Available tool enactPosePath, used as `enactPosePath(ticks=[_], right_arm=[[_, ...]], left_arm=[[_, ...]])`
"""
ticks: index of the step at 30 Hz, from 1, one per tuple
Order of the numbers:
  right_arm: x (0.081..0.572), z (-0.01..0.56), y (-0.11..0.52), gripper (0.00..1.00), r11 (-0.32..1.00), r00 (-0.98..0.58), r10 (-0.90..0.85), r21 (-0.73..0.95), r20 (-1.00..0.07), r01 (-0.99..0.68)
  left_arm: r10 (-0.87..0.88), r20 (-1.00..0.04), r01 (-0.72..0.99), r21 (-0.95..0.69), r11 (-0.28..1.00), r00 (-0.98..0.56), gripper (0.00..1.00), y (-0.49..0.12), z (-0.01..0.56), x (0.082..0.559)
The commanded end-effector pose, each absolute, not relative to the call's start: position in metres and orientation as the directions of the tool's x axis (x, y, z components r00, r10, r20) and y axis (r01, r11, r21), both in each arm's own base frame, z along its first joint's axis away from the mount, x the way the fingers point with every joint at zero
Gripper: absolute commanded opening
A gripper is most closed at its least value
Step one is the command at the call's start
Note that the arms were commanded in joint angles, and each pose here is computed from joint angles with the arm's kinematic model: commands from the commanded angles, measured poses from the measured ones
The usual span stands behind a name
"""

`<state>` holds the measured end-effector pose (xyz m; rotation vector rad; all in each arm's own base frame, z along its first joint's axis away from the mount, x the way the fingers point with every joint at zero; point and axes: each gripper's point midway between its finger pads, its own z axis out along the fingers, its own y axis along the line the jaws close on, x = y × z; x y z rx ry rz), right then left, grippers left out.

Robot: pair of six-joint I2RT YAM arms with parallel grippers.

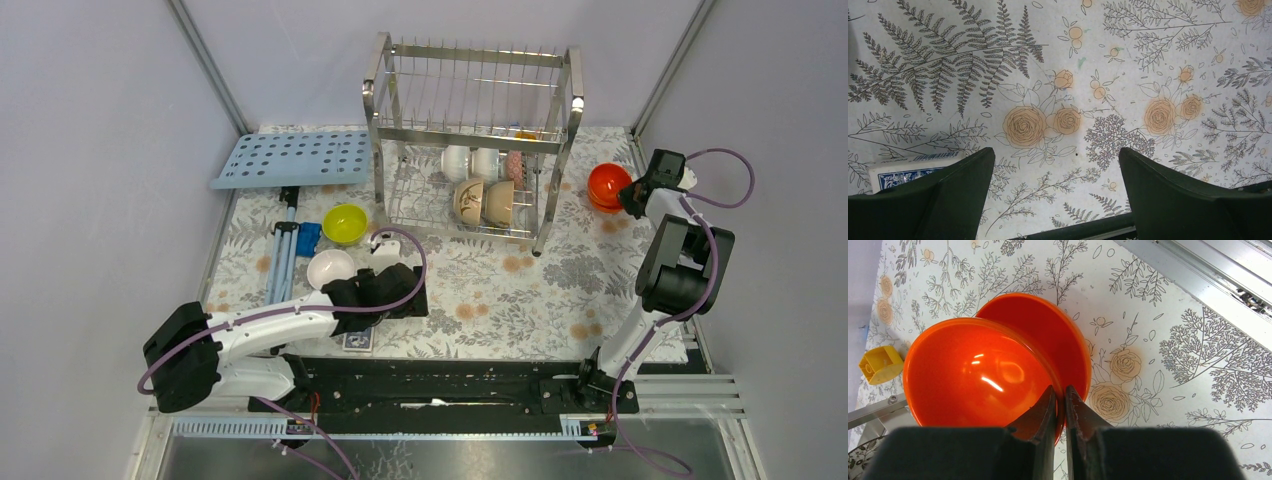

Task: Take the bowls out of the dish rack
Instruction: Place the bowl with the bowl.

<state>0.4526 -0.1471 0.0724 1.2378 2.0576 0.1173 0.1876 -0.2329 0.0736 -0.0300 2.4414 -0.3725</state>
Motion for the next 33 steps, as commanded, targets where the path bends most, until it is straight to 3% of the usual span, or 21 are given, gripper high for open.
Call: enactPosePath(ticks=[1,15,33], right_arm=[[0.463,0.089,-0.152,0.0,0.54,-0.252,0.794,0.452,-0.553,0.71],[0.464,0.15,-0.16,0.0,0.518,-0.153,0.782,0.494,-0.604,0.698],[0.46,0.13,-0.165,0.0,0.496,-0.221,0.796,0.399,-0.564,0.771]], left_arm=[[-0.165,-0.635,0.078,-0.337,0.938,-0.755,0.99,-0.244,0.095,0.196],[-0.184,-0.629,0.078,-0.365,0.928,-0.755,0.99,-0.243,0.1,0.193],[-0.202,-0.638,0.07,-0.374,0.925,-0.743,0.99,-0.236,0.103,0.192]])
